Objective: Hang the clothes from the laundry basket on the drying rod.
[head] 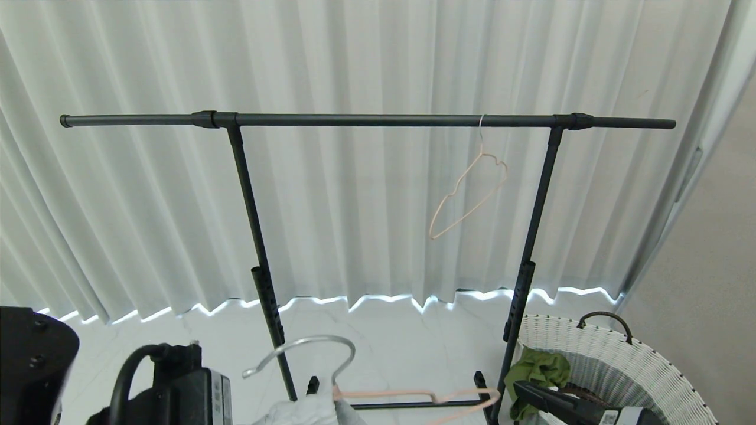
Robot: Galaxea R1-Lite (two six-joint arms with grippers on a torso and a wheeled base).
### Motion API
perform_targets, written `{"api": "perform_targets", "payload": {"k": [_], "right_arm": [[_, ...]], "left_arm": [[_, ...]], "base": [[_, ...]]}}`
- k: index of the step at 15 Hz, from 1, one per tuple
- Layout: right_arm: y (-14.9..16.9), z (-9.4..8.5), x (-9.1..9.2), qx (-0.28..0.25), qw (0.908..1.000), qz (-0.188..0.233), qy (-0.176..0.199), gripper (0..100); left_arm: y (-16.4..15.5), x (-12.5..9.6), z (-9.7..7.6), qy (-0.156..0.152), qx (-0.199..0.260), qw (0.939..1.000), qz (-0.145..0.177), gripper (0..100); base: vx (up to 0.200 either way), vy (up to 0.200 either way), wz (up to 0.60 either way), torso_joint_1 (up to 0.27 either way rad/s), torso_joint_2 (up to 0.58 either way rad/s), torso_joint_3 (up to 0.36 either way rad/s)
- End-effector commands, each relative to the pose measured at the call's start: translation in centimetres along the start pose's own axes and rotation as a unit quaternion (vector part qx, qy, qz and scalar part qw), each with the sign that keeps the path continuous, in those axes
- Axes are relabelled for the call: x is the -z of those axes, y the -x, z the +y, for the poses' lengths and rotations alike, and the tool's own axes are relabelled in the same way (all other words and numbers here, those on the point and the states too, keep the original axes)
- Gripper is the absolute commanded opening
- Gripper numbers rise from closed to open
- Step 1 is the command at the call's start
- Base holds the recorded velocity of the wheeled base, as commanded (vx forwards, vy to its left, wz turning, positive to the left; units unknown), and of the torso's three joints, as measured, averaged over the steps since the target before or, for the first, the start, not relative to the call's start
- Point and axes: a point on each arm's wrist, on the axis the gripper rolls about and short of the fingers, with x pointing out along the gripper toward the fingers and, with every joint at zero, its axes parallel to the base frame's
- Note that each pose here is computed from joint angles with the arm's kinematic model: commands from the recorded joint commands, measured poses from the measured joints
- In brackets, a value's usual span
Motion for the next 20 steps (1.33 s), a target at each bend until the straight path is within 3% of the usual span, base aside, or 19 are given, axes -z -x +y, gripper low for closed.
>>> {"api": "perform_targets", "payload": {"k": [1, 2, 4, 8, 14, 18, 19, 20], "right_arm": [[-0.2, -0.4, -0.3, 0.010, 0.9999, -0.004, -0.011, 100], [-0.3, -0.4, -0.5, 0.011, 0.9997, -0.008, -0.022, 100], [-0.8, -0.5, -1.2, 0.017, 0.9987, -0.016, -0.045, 100], [-3.6, -1.6, -1.7, 0.043, 0.9965, -0.007, -0.071, 100], [-8.4, -0.4, -2.0, 0.028, 0.9954, 0.008, -0.091, 100], [-10.0, 0.3, -2.2, 0.021, 0.9947, 0.007, -0.101, 100], [-10.0, 0.2, -2.1, 0.022, 0.9946, 0.008, -0.101, 0], [-10.0, 0.2, -2.0, 0.023, 0.9946, 0.009, -0.101, 0]], "left_arm": [[0.6, -0.2, 1.2, 0.024, -0.046, 0.9987, -0.001, 0], [1.0, -0.6, 1.7, 0.038, -0.060, 0.9974, -0.011, 0], [2.7, -2.6, 2.5, 0.068, -0.084, 0.9922, -0.062, 0], [4.7, -5.3, 3.1, 0.060, -0.099, 0.9857, -0.123, 0], [5.2, -6.2, 2.9, 0.049, -0.091, 0.9845, -0.142, 0], [5.3, -6.5, 3.0, 0.046, -0.092, 0.9840, -0.146, 0], [5.3, -6.5, 3.0, 0.046, -0.092, 0.9840, -0.146, 0], [5.3, -6.5, 3.0, 0.046, -0.093, 0.9838, -0.146, 0]], "base": [[0.000, 0.000, 0.00, 0.000, 0.00, 0.000], [0.000, 0.000, 0.00, 0.000, 0.00, 0.000], [0.000, 0.000, 0.00, 0.000, 0.00, 0.000], [0.000, 0.000, 0.00, 0.000, 0.00, 0.000], [0.000, 0.000, 0.00, 0.000, 0.00, 0.000], [0.000, 0.000, 0.00, 0.000, 0.00, 0.000], [0.000, 0.000, 0.00, 0.000, 0.00, 0.000], [0.000, 0.000, 0.00, 0.000, 0.00, 0.000]]}}
